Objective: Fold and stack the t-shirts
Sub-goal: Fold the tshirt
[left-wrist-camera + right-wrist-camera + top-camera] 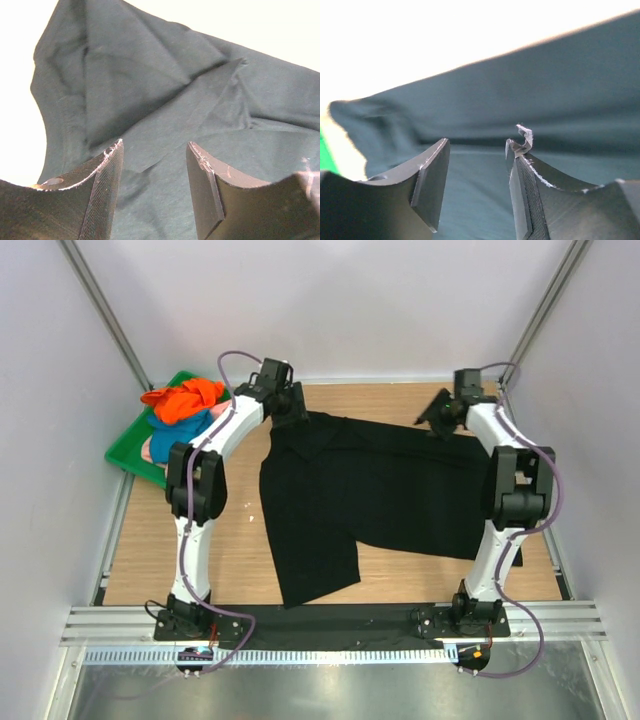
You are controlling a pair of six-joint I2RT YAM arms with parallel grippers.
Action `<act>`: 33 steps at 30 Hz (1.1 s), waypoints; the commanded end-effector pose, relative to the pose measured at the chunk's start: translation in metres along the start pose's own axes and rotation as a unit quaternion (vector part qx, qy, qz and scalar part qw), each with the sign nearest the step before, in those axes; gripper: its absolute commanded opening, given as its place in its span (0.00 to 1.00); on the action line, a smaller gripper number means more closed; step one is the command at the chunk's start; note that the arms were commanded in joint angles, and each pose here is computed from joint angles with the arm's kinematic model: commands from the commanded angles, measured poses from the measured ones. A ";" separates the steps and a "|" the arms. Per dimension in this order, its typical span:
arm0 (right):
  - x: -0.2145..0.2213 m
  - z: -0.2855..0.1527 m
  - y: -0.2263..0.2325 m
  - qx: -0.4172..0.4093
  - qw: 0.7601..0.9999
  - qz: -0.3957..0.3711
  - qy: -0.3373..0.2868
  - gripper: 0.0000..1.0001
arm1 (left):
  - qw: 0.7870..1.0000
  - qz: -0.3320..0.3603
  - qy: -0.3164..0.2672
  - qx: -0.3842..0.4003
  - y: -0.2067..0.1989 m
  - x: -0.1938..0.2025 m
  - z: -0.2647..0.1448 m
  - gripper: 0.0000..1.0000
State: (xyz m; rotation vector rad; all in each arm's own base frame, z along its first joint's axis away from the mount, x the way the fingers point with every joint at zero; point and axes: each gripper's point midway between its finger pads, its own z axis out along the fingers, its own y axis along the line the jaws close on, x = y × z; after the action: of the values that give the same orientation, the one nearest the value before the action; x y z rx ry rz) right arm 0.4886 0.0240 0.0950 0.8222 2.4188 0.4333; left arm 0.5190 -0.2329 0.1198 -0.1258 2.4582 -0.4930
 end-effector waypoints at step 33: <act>0.093 0.103 0.223 -0.166 0.985 0.020 0.035 0.04 | 0.998 -0.043 -0.038 -0.026 0.052 0.000 -0.101 0.55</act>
State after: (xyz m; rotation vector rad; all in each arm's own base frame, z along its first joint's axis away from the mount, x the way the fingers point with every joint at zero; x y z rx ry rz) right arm 0.5842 0.2611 0.0551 0.7330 2.3415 0.8411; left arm 0.4567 -0.1521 0.1442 -0.2997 2.4802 -0.4117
